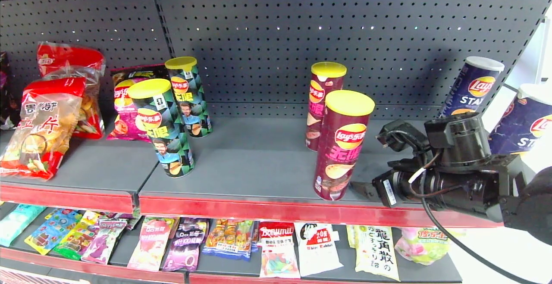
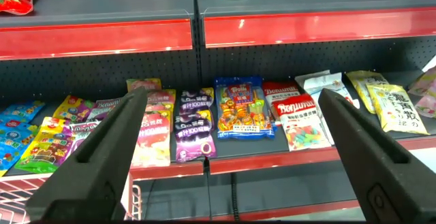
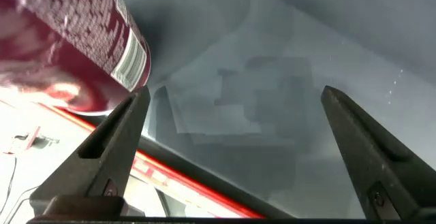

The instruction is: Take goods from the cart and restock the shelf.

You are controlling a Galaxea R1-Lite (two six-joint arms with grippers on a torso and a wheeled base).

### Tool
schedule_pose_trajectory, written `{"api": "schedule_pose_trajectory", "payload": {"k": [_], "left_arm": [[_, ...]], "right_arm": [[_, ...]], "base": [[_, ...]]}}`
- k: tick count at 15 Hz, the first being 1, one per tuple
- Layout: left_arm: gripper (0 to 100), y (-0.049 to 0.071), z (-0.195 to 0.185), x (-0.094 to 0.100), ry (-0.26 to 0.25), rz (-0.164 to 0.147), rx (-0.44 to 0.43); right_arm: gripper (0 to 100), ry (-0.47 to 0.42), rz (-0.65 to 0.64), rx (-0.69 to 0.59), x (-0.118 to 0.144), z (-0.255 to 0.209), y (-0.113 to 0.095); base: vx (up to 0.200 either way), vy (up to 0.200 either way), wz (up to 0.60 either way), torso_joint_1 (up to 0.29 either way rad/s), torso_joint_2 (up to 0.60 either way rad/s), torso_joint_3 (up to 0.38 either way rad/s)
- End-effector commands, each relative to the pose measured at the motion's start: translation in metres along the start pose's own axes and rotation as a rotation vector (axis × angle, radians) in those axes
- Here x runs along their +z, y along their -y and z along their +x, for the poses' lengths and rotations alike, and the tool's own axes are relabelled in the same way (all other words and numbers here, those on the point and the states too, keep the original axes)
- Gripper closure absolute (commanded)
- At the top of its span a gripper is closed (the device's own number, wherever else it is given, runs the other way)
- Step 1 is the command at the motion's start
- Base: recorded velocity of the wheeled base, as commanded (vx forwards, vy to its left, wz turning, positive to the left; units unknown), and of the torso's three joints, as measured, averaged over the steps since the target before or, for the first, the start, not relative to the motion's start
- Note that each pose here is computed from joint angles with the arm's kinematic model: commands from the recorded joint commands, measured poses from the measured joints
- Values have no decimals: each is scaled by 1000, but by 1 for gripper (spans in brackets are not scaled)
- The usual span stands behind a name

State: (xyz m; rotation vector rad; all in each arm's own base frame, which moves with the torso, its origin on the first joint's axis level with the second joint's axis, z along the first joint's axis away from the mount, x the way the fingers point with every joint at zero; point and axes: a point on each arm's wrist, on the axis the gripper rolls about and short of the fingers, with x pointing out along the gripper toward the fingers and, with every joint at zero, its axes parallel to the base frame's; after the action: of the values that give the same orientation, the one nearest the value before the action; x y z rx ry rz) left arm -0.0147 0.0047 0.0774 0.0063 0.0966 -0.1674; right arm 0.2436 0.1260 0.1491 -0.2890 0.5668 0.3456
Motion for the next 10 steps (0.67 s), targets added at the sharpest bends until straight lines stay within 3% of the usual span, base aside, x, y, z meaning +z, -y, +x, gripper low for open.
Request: {"api": "schedule_pose_trajectory", "payload": {"k": [1,10], "left_arm": [[0,0,0,0,-1,0,1],[0,0,0,0,-3,0,-1]], "right_arm": [[0,1,0,2,2,3,-1],[0,13,-18,28,6,3,-10]], "base": [[0,0,0,0,0,0],[0,0,0,0,0,0]]}}
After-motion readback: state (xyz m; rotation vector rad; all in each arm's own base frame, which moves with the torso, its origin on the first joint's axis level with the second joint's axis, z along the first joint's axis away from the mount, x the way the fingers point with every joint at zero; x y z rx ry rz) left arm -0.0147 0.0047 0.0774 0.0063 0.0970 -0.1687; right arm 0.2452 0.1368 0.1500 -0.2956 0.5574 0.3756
